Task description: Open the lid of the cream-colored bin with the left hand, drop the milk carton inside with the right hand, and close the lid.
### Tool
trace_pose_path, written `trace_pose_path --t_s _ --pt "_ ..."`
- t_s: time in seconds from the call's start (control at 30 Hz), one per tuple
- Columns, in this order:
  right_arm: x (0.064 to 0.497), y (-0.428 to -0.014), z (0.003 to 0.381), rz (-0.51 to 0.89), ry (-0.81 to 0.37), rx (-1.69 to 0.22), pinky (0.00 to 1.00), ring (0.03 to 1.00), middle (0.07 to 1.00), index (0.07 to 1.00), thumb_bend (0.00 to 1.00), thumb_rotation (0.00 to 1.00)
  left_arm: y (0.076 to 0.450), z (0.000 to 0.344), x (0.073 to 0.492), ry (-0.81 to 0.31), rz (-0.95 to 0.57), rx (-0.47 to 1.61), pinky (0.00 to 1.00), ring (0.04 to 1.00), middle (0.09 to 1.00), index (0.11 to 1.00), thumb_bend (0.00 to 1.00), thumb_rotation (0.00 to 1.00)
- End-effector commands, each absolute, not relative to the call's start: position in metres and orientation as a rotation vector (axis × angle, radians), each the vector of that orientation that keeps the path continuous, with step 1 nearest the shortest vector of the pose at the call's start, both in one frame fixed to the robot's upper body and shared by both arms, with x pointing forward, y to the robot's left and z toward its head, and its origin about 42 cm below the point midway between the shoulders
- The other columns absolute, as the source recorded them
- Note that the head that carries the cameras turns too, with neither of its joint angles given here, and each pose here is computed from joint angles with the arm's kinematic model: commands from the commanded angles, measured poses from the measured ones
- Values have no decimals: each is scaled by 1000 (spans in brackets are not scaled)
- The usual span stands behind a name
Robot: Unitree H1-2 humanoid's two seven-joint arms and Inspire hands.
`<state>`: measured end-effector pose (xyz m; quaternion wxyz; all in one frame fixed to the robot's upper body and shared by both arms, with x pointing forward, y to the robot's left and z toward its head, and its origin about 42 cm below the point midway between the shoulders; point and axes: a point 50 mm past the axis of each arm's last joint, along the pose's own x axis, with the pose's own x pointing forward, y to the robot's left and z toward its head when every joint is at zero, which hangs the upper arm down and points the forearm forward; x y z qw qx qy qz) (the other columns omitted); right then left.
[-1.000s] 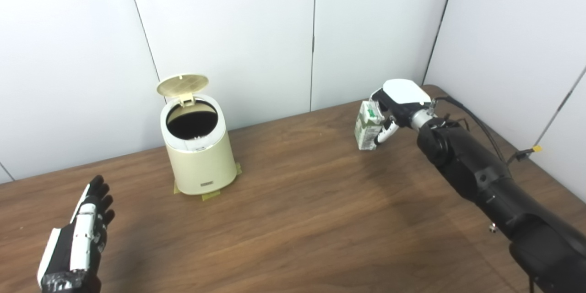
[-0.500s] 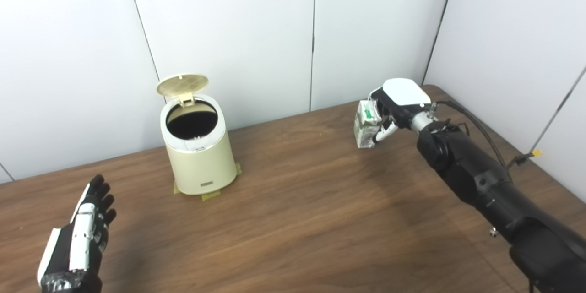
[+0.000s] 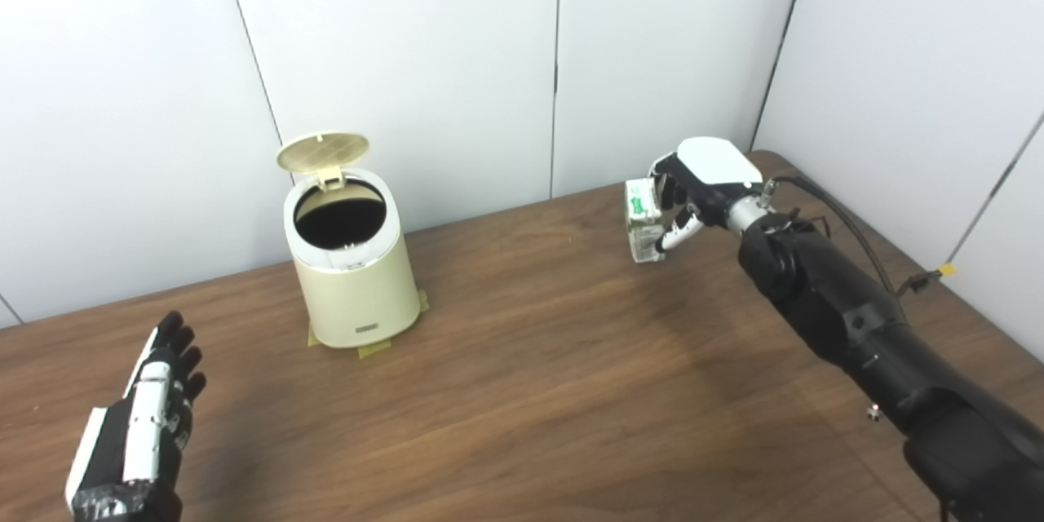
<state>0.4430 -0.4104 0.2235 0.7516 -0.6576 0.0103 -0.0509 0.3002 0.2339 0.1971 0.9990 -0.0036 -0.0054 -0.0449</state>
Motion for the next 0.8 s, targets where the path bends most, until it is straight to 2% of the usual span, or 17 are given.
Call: trace_pose_path --t_s 0.0,0.03,0.07,0.1,0.13,0.17,0.3,0.37,0.47,0.77 --pt "457 -413 263 -171 -53 -1450 512 545 482 512 528 5 231 212 306 -82 -91 -18 1000 1000 1000 1000 228 916" --pt "457 -413 263 -166 -49 -1449 516 549 483 511 528 6 230 213 306 -82 -83 -23 1000 1000 1000 1000 229 911" --pt "456 -414 263 -163 -47 -1448 523 562 566 502 524 89 229 213 306 -82 -77 -25 1000 1000 1000 1000 229 886" --pt "456 -415 263 -161 -46 -1447 526 568 596 498 523 119 228 214 306 -81 -74 -26 1000 1000 1000 1000 227 877" --pt "455 -416 263 -162 -45 -1444 530 573 613 576 679 163 228 214 306 -82 -73 -28 1000 1000 1000 1000 226 873" --pt "454 -416 263 -162 -40 -1440 542 584 629 627 788 193 227 213 306 -83 -73 -23 1000 1000 1000 1000 224 853" --pt "451 -418 263 -151 7 -1436 633 689 713 724 922 228 227 209 306 -87 -73 -22 1000 1000 1000 1000 219 689" --pt "450 -418 264 -146 37 -1431 655 731 750 760 956 240 227 209 305 -88 -69 -12 1000 1000 1000 1000 217 622" --pt "450 -417 265 -138 63 -1429 675 771 786 785 966 233 227 211 305 -94 -66 -5 1000 1000 1000 1000 219 593" --pt "451 -414 266 -131 71 -1423 665 781 796 782 966 224 227 215 304 -104 -53 -13 1000 1000 1000 1000 200 525"
